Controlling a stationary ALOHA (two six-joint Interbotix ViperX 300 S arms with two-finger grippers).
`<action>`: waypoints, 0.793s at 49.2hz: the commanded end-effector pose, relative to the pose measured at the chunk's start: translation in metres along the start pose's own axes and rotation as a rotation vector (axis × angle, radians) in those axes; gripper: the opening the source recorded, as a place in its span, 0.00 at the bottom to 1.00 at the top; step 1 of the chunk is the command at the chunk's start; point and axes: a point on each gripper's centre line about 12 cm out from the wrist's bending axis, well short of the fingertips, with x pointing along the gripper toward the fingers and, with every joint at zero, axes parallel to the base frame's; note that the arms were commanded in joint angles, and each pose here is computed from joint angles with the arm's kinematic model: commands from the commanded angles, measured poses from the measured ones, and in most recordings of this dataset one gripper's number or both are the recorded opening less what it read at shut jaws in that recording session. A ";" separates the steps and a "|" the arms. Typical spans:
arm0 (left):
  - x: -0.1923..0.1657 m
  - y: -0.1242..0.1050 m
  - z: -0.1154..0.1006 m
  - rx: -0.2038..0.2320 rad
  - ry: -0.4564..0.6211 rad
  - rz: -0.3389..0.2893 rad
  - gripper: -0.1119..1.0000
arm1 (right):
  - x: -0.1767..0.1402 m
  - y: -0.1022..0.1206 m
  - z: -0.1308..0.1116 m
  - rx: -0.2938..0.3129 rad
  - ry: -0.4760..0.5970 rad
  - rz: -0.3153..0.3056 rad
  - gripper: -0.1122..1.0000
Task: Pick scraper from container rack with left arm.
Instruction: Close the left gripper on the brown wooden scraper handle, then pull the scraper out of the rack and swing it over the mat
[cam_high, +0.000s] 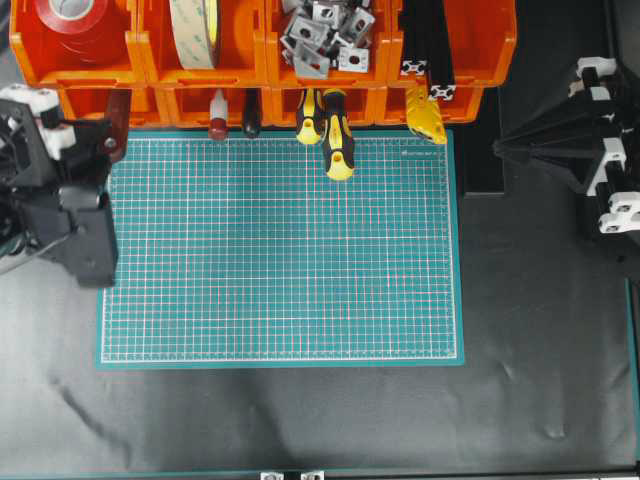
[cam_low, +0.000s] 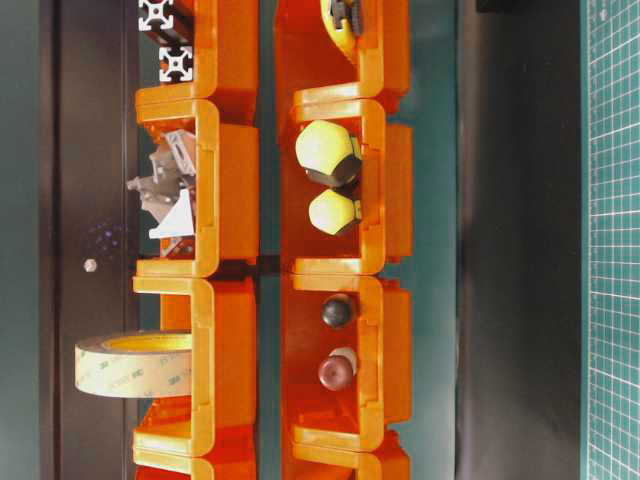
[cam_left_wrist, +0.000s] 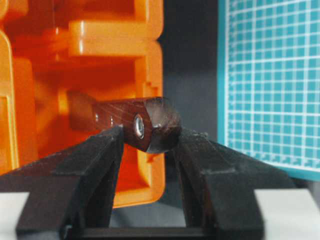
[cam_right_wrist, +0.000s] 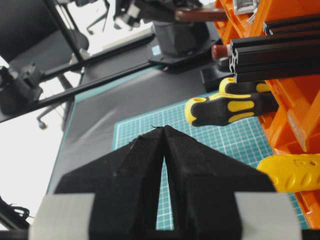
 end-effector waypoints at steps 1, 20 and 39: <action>-0.023 0.007 0.017 -0.036 -0.063 -0.009 0.40 | 0.001 0.002 0.007 0.003 -0.014 0.005 0.10; -0.095 0.033 0.045 -0.055 -0.136 -0.008 0.28 | 0.001 0.001 0.003 0.002 -0.004 0.001 0.10; -0.156 0.037 0.081 0.004 -0.290 -0.087 0.28 | 0.001 0.000 0.001 0.005 0.000 0.000 0.10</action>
